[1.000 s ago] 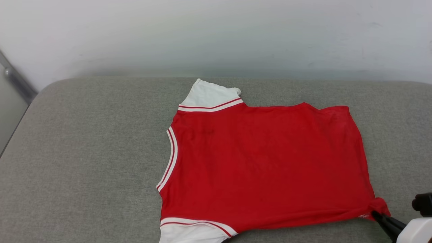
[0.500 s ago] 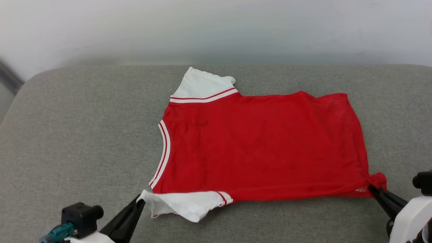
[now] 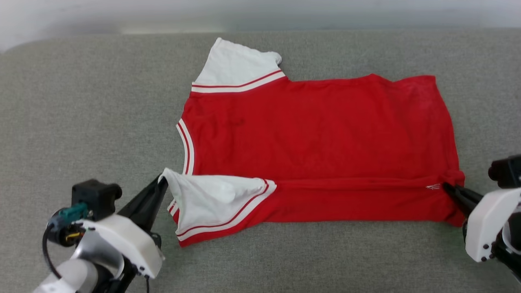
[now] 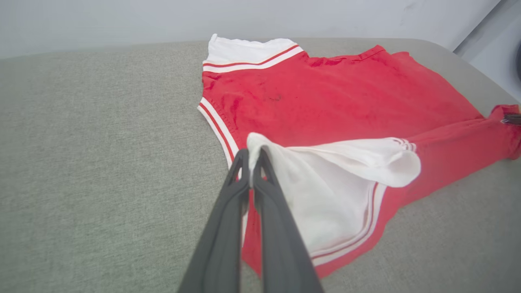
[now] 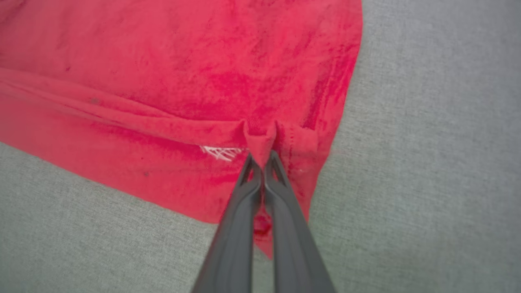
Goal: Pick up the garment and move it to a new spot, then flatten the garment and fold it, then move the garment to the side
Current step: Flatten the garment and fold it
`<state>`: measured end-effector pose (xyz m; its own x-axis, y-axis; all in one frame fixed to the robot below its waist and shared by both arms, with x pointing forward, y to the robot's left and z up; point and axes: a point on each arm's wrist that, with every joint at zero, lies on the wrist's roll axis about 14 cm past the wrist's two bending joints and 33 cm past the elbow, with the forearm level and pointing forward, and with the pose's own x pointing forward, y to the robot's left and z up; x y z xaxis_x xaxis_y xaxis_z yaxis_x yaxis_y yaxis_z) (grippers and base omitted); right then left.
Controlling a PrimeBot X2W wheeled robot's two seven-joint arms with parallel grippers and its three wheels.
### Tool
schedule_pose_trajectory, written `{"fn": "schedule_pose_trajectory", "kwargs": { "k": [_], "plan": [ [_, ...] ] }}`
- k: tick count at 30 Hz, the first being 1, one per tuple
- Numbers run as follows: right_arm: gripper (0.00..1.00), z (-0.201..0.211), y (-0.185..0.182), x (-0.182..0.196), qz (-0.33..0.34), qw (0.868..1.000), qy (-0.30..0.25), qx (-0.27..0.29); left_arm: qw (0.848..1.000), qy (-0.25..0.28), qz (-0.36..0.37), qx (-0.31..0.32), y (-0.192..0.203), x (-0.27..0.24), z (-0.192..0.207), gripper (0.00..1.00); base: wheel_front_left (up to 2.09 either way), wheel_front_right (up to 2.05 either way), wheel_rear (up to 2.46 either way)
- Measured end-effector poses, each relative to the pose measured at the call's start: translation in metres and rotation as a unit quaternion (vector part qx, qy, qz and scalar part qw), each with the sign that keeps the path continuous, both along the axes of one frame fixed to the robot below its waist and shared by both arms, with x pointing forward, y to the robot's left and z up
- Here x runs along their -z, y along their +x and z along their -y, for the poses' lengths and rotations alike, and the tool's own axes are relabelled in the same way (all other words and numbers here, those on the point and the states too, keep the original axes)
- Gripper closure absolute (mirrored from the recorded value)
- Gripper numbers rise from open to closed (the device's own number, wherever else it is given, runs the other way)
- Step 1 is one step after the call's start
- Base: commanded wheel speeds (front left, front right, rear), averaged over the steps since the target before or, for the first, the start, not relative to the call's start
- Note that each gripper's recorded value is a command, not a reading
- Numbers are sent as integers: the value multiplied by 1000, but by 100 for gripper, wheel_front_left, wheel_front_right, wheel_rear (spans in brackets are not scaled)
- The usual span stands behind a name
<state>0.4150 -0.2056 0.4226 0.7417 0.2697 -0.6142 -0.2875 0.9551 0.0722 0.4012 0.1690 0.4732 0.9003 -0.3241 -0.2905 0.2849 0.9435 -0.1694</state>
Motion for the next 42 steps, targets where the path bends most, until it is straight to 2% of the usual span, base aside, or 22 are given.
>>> {"fn": "schedule_pose_trajectory", "kwargs": {
  "k": [8,16,17,18,19,23,31,37,42],
  "plan": [
    [100,-4,16,28,-48,999,-20,-11,999,25,-35,-1,27,33,-4,100,0,0,0],
    [100,-4,22,40,-63,997,-29,-11,998,27,-48,0,39,52,1,100,0,0,0],
    [100,-3,22,40,-65,997,-29,-9,999,26,-48,0,39,53,2,75,0,0,0],
    [54,-3,22,40,-63,998,-30,-8,999,29,-45,-2,40,53,2,0,0,0,0],
    [0,-3,23,38,-59,998,-31,-8,999,29,-43,-5,42,53,1,0,0,0,0],
    [0,-7,20,31,-47,998,-28,-6,999,19,-27,-22,42,48,0,0,0,0,0],
    [0,-6,14,-2,6,998,-55,-14,998,-10,-4,-61,26,30,-8,0,0,0,0],
    [0,1,-6,-20,16,997,-72,-2,996,-26,6,-83,-3,14,-9,0,0,0,0],
    [0,7,-26,-23,-4,997,-77,25,996,-25,-23,-86,-30,19,-7,0,0,0,0]
  ]
}}
